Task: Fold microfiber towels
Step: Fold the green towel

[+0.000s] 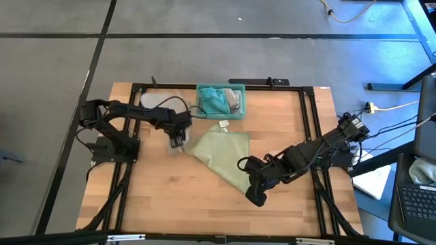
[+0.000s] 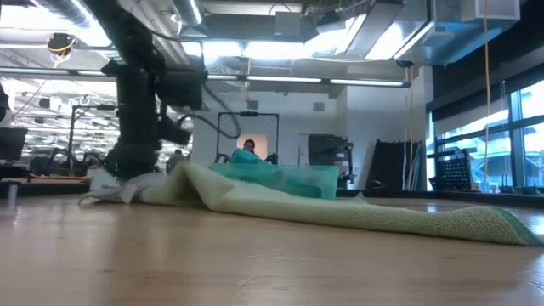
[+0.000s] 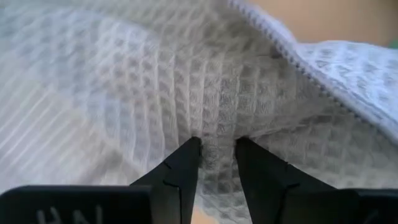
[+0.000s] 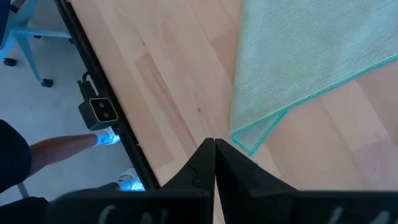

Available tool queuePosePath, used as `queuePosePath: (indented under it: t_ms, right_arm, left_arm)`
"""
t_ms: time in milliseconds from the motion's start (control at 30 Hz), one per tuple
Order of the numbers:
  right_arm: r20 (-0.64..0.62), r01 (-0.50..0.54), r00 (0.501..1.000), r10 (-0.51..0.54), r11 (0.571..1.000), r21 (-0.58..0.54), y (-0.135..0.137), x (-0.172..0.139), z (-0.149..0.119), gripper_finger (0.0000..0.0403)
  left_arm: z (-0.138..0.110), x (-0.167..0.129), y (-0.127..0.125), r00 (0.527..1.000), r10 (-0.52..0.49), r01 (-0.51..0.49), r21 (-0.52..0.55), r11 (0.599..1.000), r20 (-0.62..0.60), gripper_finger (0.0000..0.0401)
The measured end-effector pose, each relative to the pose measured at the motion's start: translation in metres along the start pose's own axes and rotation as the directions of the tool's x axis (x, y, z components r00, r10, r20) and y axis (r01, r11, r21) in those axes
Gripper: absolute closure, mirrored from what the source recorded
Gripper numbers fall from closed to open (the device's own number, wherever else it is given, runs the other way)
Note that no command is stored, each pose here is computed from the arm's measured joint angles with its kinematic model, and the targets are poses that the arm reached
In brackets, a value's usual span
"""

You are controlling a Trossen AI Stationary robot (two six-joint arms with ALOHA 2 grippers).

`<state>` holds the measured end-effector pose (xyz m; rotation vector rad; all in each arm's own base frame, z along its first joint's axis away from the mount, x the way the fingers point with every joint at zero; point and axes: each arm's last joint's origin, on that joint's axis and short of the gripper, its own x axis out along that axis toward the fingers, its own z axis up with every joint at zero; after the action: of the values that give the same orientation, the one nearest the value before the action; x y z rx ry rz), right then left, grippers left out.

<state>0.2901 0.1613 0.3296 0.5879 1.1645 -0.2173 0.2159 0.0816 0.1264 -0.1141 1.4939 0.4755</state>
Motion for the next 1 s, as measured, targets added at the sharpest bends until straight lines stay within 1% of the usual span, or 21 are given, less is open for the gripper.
queuePosePath:
  t_ms: [100,167,200,300,367,433,533,600,700,767,833,933,967,1000]
  right_arm:
    - [-0.001,0.000,1.000,0.000,1.000,-0.001,0.000,0.000,0.000,0.0389]
    - [-0.001,0.004,1.000,-0.004,1.000,-0.001,-0.001,0.000,0.001,0.0389]
    - [0.000,0.008,1.000,-0.008,1.000,0.000,-0.002,0.000,0.002,0.0389]
    - [-0.005,0.035,0.999,-0.035,0.999,0.006,-0.009,0.008,0.006,0.0389]
    - [-0.034,0.045,0.998,-0.045,0.999,0.012,-0.016,0.016,0.009,0.0389]
    - [-0.078,0.027,0.997,-0.025,0.999,0.023,-0.024,0.028,0.013,0.0389]
    - [-0.139,0.003,0.990,0.003,0.999,0.047,-0.038,0.046,0.019,0.0389]
    - [-0.145,-0.008,0.989,0.015,0.999,0.050,-0.050,0.055,0.028,0.0389]
    - [-0.135,-0.037,0.990,0.045,0.997,0.064,-0.073,0.064,0.049,0.0388]
    - [-0.117,-0.078,0.990,0.085,0.995,0.061,-0.087,0.064,0.066,0.0381]
    - [-0.086,-0.104,0.990,0.108,0.993,0.050,-0.102,0.062,0.082,0.0366]
    - [-0.041,-0.090,0.995,0.093,0.993,0.076,-0.131,0.058,0.105,0.0334]
    - [-0.027,-0.080,0.996,0.082,0.994,0.080,-0.142,0.056,0.111,0.0322]
    - [-0.017,-0.067,0.997,0.069,0.994,0.082,-0.151,0.054,0.116,0.0310]
  left_arm:
    - [-0.008,-0.001,0.013,0.978,0.192,-0.195,-0.034,0.980,-0.076,0.0293]
    - [-0.014,-0.005,0.019,0.963,0.244,-0.249,-0.034,0.968,-0.114,0.0293]
    - [-0.015,-0.008,0.022,0.960,0.255,-0.261,-0.042,0.965,-0.115,0.0293]
    - [-0.019,-0.019,0.028,0.966,0.235,-0.243,-0.073,0.967,-0.104,0.0293]
    - [-0.020,-0.032,0.031,0.974,0.220,-0.226,-0.109,0.968,-0.062,0.0293]
    - [-0.020,-0.045,0.032,0.979,0.206,-0.203,-0.167,0.965,-0.003,0.0293]
    - [-0.023,-0.070,0.033,0.983,0.151,-0.119,-0.258,0.959,0.108,0.0293]
    - [-0.022,-0.089,0.033,0.969,0.123,-0.051,-0.315,0.948,0.212,0.0293]
    - [-0.023,-0.116,0.031,0.940,0.068,0.061,-0.359,0.931,0.334,0.0293]
    - [-0.025,-0.136,0.028,0.902,0.014,0.162,-0.367,0.916,0.431,0.0293]
    - [-0.026,-0.153,0.023,0.852,-0.059,0.277,-0.354,0.893,0.520,0.0293]
    - [-0.028,-0.179,0.013,0.758,-0.156,0.442,-0.322,0.837,0.634,0.0293]
    - [-0.030,-0.187,0.010,0.727,-0.177,0.485,-0.313,0.817,0.664,0.0293]
    - [-0.032,-0.194,0.006,0.707,-0.196,0.515,-0.305,0.801,0.679,0.0293]
